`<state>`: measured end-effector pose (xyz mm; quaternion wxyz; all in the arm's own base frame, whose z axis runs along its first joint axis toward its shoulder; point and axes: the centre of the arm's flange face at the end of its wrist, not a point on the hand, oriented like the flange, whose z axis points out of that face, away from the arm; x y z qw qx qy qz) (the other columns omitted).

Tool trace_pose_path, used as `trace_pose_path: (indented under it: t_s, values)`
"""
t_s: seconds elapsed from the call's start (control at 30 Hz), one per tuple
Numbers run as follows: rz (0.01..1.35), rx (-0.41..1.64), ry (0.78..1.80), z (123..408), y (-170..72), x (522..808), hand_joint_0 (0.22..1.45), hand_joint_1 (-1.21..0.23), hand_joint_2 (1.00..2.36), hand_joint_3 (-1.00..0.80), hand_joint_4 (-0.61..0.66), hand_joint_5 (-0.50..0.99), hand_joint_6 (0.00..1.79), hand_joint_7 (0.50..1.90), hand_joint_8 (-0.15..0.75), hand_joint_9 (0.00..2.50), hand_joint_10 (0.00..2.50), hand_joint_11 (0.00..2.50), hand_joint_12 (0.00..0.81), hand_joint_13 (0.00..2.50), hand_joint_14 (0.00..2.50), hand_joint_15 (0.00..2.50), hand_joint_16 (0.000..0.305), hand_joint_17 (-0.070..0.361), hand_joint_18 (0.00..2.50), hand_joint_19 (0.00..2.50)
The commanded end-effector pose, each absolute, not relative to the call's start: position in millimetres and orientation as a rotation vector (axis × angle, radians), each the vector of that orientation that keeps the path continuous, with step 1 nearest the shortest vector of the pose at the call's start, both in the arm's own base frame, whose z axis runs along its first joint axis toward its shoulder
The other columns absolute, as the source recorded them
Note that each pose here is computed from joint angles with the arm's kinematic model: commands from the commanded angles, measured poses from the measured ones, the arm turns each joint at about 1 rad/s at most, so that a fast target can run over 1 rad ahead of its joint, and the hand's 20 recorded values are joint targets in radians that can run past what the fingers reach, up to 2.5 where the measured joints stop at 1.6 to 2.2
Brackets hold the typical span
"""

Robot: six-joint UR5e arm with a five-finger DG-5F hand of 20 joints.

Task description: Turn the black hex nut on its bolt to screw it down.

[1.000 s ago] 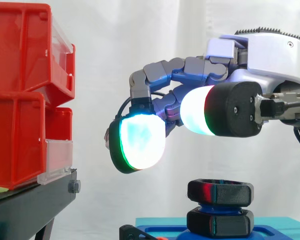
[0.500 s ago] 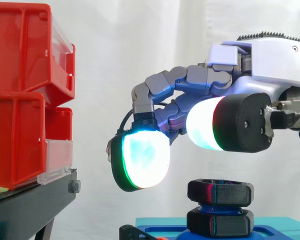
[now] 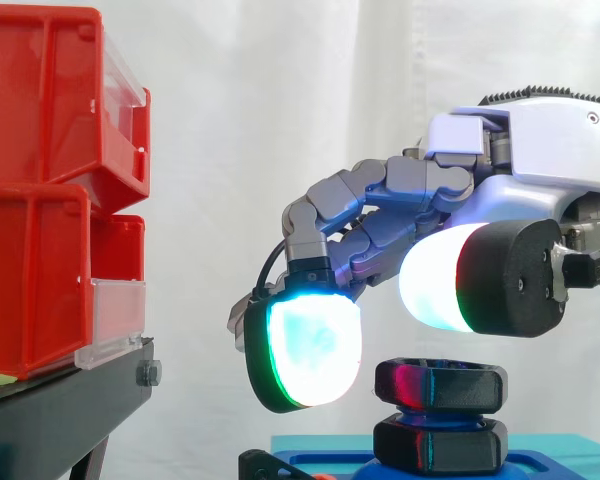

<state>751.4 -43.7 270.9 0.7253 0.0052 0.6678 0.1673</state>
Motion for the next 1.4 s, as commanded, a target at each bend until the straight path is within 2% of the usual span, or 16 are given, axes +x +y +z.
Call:
trace_pose_path:
  t_s: [0.0, 0.27, 1.37]
  values:
    - [0.373, 0.004, 1.472, 270.6, -46.3, 751.1, 0.49, -0.39, 1.0, -0.5, 0.24, -0.13, 0.74, 1.03, 0.294, 0.57, 0.01, 0.29, 0.362, 0.5, 0.0, 0.07, 0.058, 0.131, 0.55, 0.41]
    - [0.371, 0.005, 1.477, 270.1, -48.5, 750.6, 0.49, -0.39, 1.0, -0.5, 0.25, -0.13, 0.76, 1.02, 0.294, 0.57, 0.01, 0.3, 0.362, 0.5, 0.0, 0.08, 0.058, 0.131, 0.55, 0.41]
    - [0.394, -0.009, 1.504, 267.3, -88.9, 741.7, 0.49, -0.37, 1.0, -0.5, 0.27, -0.13, 0.82, 1.06, 0.295, 0.61, 0.01, 0.32, 0.36, 0.51, 0.0, 0.08, 0.058, 0.13, 0.56, 0.41]
